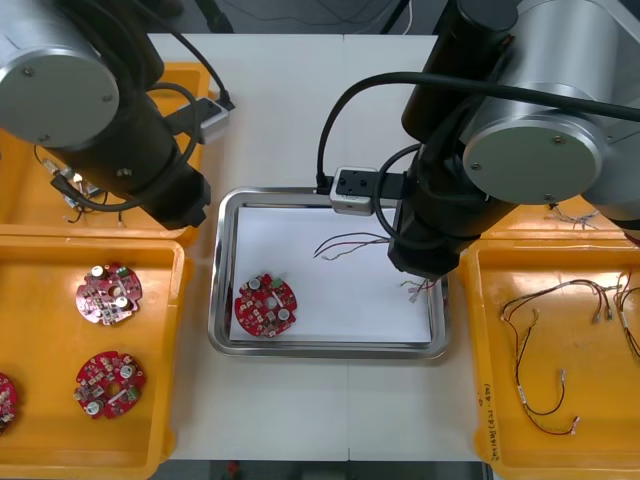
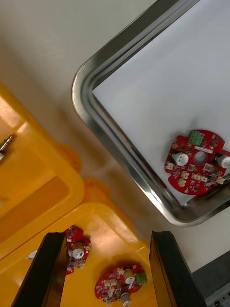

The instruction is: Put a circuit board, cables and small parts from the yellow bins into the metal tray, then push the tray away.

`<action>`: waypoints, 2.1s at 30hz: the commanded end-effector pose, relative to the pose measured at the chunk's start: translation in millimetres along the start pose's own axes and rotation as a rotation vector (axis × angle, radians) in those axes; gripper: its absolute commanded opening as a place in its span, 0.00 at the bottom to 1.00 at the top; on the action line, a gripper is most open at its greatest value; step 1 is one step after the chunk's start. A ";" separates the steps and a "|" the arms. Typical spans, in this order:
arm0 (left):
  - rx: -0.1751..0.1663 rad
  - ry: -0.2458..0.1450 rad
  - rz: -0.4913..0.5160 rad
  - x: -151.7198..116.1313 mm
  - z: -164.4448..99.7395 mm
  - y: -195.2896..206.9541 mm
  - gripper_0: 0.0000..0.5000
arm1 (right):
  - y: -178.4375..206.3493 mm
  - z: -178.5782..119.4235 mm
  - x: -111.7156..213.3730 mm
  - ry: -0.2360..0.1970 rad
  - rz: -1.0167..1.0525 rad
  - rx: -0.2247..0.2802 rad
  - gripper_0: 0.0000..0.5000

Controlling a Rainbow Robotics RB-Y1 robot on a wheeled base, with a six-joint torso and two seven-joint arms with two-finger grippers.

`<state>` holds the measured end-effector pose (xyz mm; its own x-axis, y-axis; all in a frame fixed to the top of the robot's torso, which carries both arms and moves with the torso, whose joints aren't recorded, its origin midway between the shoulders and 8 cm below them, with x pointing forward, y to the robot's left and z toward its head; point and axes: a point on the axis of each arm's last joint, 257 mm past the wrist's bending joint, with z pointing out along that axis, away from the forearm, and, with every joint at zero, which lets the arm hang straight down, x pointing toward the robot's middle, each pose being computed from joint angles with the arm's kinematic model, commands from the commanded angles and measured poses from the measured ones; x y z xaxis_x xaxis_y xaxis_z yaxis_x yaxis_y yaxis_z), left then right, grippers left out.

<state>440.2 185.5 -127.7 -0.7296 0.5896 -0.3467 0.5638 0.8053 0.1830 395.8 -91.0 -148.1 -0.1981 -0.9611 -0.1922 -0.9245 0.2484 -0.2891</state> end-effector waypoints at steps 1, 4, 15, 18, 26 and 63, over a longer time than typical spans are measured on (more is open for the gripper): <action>-0.056 -0.014 -0.018 4.0 -31.6 40.8 1.00 | 4.8 0.7 -24.9 -0.021 -0.172 -0.002 0.00; -0.035 -0.014 -0.067 7.3 -41.3 54.2 1.00 | 7.5 10.8 -25.2 0.002 -0.243 0.003 0.00; -0.066 -0.055 -0.250 26.6 -64.0 116.1 1.00 | 18.5 64.8 -11.1 0.118 -0.339 0.021 0.00; -0.102 -0.043 -0.279 38.6 -62.1 130.4 1.00 | 22.9 79.6 -4.4 0.136 -0.314 -0.017 0.00; -0.168 -0.006 -0.380 76.4 -54.6 164.2 1.00 | 28.0 101.9 -0.9 0.127 -0.277 -0.045 0.00; -0.172 -0.080 -0.516 89.1 2.8 241.5 1.00 | 22.3 134.0 -9.9 0.035 -0.215 0.075 1.00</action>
<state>512.0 410.0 -116.5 -0.8619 0.0172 -0.5068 0.0083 0.9998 0.0199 426.6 -77.0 -284.8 -0.0367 -0.9979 -0.0525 -0.9238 0.0540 -0.3790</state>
